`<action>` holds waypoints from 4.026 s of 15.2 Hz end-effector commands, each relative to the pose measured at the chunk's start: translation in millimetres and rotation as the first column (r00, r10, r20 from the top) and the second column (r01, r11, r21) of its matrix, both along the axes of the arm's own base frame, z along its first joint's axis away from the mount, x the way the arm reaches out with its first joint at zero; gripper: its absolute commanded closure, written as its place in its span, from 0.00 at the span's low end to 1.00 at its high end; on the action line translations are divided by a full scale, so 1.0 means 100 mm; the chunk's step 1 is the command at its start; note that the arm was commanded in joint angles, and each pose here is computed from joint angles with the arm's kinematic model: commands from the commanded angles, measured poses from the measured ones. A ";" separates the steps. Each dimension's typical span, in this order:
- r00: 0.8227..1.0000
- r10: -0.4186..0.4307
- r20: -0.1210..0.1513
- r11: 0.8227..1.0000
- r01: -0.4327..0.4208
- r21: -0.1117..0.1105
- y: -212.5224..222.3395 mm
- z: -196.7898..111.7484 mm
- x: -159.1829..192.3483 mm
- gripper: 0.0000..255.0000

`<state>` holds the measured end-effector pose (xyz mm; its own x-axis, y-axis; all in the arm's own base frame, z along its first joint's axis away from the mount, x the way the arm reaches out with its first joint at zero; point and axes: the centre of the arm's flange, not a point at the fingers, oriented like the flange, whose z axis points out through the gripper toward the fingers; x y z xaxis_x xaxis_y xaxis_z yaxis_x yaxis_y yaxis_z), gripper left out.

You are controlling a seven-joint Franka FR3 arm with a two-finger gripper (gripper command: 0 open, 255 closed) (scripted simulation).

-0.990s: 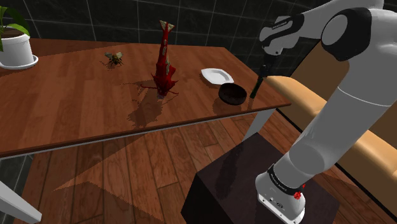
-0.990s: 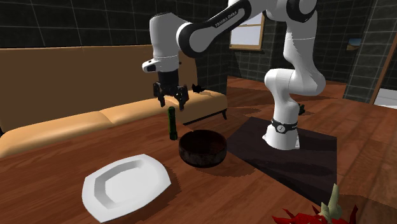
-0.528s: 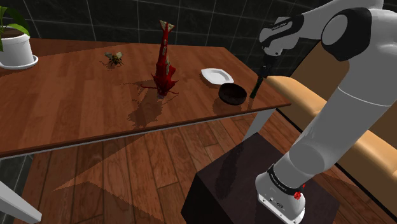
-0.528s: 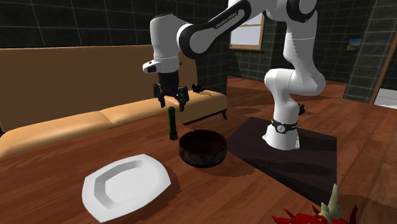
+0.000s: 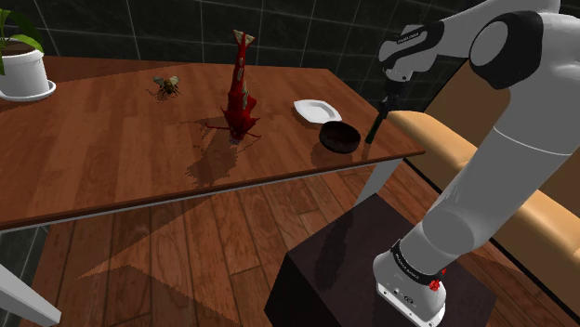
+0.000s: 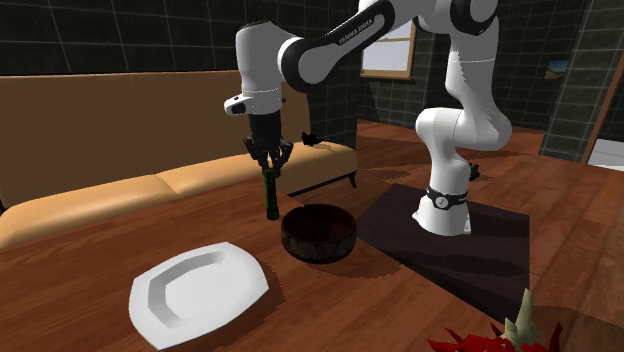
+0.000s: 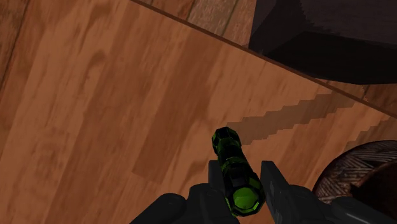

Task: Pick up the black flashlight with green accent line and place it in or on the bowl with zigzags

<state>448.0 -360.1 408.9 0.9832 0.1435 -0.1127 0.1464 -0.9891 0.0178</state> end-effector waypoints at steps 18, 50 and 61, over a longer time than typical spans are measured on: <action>1.000 0.000 -0.001 1.000 0.000 0.000 0.00 0.84 0.00 1.00; 1.000 0.000 -0.001 1.000 0.000 0.000 1.87 1.95 0.44 1.00; 1.000 0.000 -0.001 1.000 0.000 0.000 1.87 1.37 0.44 1.00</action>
<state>491.5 -173.9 551.4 0.9832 0.1429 -0.1138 0.1459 -0.9891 0.0179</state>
